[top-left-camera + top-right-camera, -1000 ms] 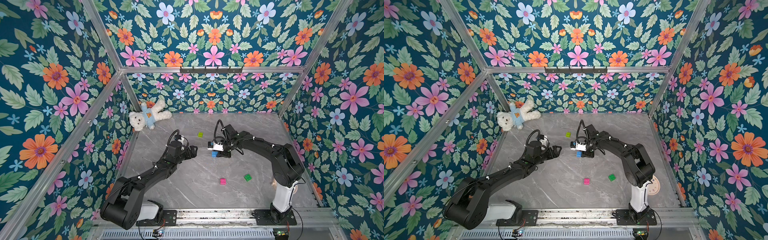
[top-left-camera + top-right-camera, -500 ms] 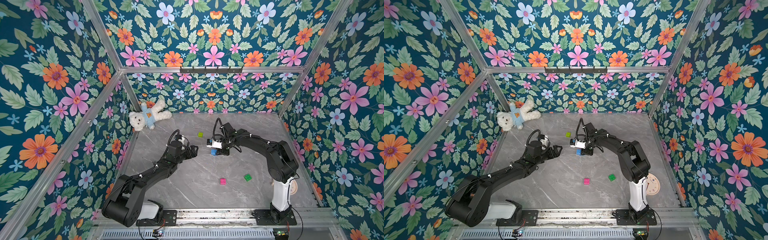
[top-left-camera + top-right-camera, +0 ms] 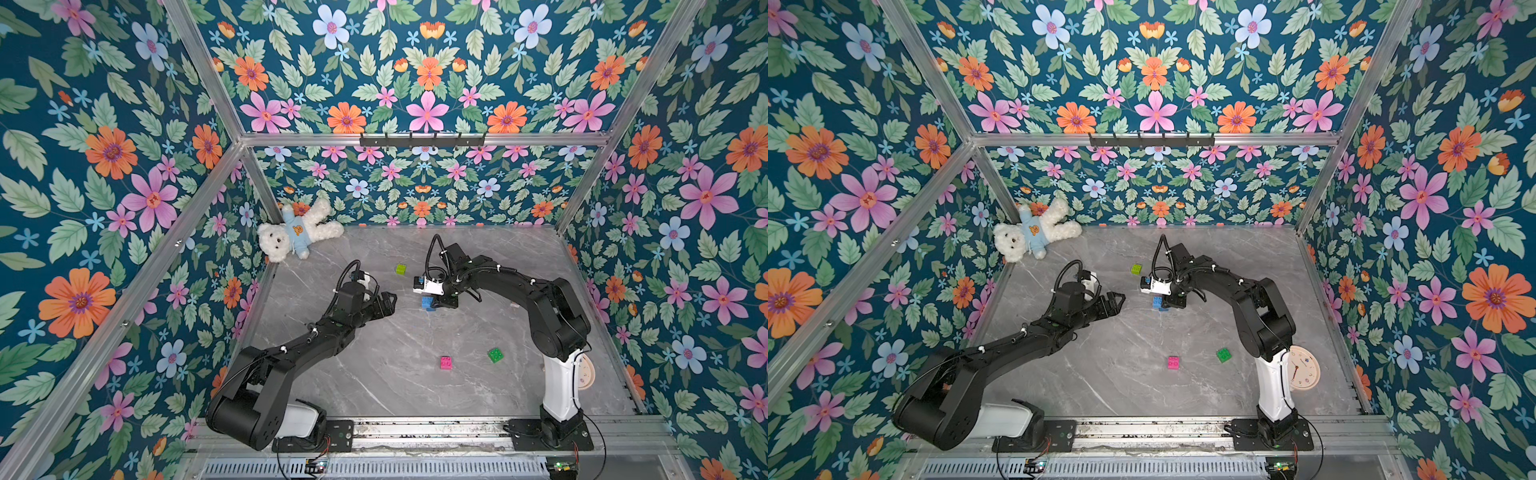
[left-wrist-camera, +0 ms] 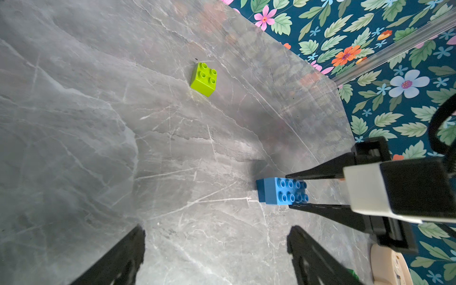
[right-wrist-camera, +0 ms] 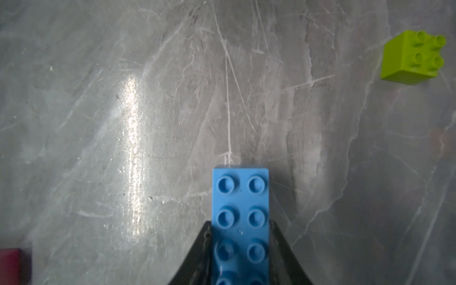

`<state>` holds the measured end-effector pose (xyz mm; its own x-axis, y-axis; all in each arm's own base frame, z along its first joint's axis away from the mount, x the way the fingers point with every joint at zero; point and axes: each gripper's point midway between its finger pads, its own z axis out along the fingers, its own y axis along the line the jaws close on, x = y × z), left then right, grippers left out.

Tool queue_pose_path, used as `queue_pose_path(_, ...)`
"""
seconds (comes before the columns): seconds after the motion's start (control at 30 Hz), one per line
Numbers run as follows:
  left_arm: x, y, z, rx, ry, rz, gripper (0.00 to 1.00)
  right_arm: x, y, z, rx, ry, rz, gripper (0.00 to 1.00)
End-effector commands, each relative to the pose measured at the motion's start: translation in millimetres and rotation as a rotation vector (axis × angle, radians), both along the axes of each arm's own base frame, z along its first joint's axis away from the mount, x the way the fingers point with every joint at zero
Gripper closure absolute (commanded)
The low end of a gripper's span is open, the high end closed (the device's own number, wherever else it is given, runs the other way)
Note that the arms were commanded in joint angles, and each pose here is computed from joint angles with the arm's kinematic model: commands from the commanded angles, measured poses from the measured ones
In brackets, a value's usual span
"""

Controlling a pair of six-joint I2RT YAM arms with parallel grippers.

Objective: Assemble the letter v with lego
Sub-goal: Assemble the lego brick with the lego brick.

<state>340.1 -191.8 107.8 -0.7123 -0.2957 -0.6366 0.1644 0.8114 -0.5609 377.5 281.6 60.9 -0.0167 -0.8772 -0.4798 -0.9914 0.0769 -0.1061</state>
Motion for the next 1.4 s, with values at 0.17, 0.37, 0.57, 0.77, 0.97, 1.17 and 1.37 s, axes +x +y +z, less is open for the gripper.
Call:
queue_pose_path(0.17,3,-1,1,0.009,-0.016,-0.012,0.06,-9,-1,-10,-0.017,0.033,0.062,0.92)
queue_pose_path(0.37,4,-3,-1,0.013,-0.010,-0.018,0.07,-9,-4,-9,-0.002,0.040,0.067,0.92)
queue_pose_path(0.57,4,-3,-3,0.016,-0.005,-0.020,0.07,-9,-5,-8,0.006,0.059,0.069,0.92)
queue_pose_path(0.77,4,-3,-6,0.019,0.001,-0.021,0.07,-7,-3,-10,0.007,0.066,0.079,0.91)
queue_pose_path(0.97,4,-4,-8,0.025,0.006,-0.024,0.07,-5,-6,-17,-0.020,0.069,0.079,0.91)
queue_pose_path(1.17,5,-3,-10,0.031,0.010,-0.023,0.07,-6,-8,-21,-0.030,0.063,0.088,0.91)
queue_pose_path(1.37,5,-3,-10,0.034,0.010,-0.025,0.06,-6,-7,-8,0.005,0.076,0.086,0.91)
